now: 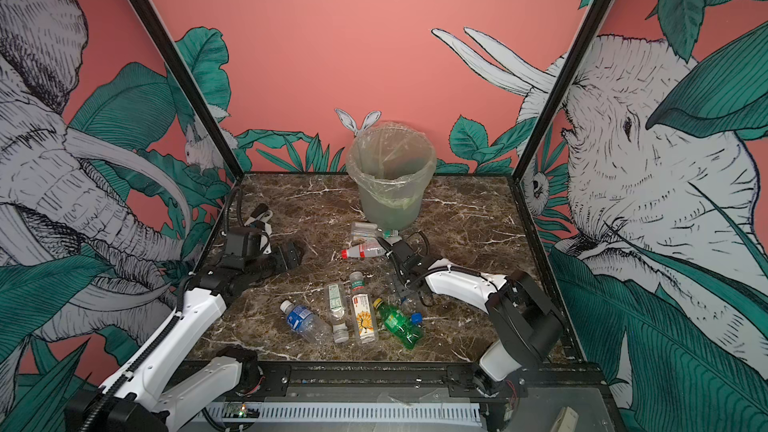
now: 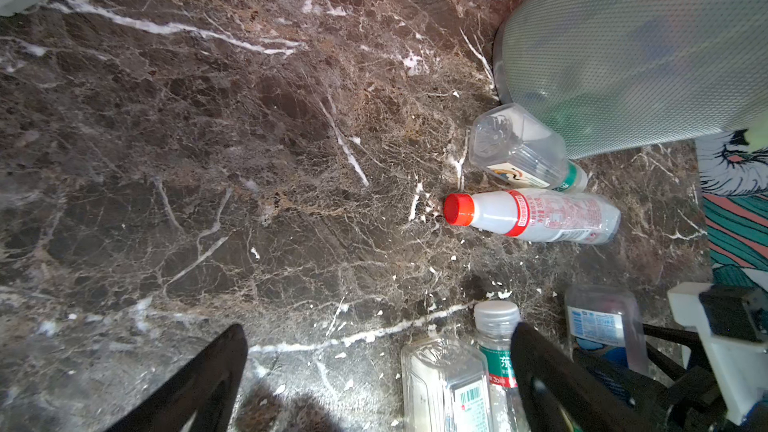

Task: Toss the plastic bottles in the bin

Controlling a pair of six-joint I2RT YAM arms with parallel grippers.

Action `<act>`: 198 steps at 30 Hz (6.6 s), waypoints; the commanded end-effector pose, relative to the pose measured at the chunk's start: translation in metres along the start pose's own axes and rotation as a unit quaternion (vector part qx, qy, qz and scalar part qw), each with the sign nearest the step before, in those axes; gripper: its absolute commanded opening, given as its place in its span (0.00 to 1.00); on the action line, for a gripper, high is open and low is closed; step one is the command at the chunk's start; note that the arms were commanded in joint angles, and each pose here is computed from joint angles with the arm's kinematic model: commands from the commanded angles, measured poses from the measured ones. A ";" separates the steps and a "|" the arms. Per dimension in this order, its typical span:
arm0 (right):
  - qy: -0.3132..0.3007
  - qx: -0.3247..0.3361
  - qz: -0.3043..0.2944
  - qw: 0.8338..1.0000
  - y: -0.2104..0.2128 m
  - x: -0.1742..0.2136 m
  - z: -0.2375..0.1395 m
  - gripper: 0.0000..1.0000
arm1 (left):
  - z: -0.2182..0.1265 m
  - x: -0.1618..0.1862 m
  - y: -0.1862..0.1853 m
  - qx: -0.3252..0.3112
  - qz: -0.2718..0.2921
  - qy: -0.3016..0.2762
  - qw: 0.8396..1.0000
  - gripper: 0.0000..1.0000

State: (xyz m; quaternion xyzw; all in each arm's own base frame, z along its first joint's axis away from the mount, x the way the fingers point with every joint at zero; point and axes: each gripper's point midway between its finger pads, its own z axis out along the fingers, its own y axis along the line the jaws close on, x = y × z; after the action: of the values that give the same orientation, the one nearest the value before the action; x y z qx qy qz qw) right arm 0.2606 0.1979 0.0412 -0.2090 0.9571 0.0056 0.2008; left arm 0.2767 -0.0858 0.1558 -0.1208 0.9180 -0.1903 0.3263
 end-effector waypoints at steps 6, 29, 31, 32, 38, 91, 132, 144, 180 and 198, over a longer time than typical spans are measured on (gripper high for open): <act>-0.005 -0.010 0.033 0.999 -0.009 0.003 -0.003 0.72 | -0.001 0.001 0.004 -0.002 -0.006 -0.005 1.000 0.99; -0.097 -0.084 0.166 0.978 -0.028 -0.021 -0.046 0.52 | -0.003 0.006 0.008 -0.002 -0.008 -0.005 1.000 0.99; -0.111 -0.097 0.180 0.973 -0.028 -0.025 -0.051 0.52 | -0.003 0.006 0.008 -0.002 -0.008 -0.006 1.000 0.99; -0.117 -0.104 0.186 0.970 -0.028 -0.027 -0.053 0.52 | -0.004 0.006 0.008 -0.002 -0.008 -0.006 1.000 0.99; -0.151 -0.171 0.237 0.944 -0.024 -0.045 -0.068 0.51 | -0.003 0.007 0.009 -0.004 -0.009 -0.005 1.000 0.99; -0.379 -0.337 0.287 0.812 -0.046 -0.148 -0.223 0.49 | 0.001 0.007 0.011 -0.003 -0.016 -0.002 1.000 0.99; -0.522 -0.323 0.260 0.745 -0.092 -0.217 -0.314 0.51 | 0.005 0.014 0.012 0.009 -0.033 0.002 0.999 0.99; -0.530 -0.276 0.306 0.741 -0.132 -0.353 -0.326 0.99 | -0.009 0.009 0.003 0.029 -0.060 -0.012 0.998 0.99; -0.355 -0.179 0.352 0.847 -0.107 -0.087 -0.246 0.99 | -0.038 0.042 0.005 0.063 -0.067 -0.004 0.996 1.00; -0.274 -0.181 0.333 0.884 -0.089 -0.051 -0.171 0.99 | -0.050 0.082 0.036 -0.002 -0.140 0.042 0.989 0.99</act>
State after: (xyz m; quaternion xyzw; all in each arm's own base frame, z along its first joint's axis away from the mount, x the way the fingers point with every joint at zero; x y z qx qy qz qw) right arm 0.2704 0.1166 0.2224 0.1197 0.8658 0.2940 0.3869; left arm 0.1900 -0.0761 0.1367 -0.2112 0.9008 -0.2548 0.2810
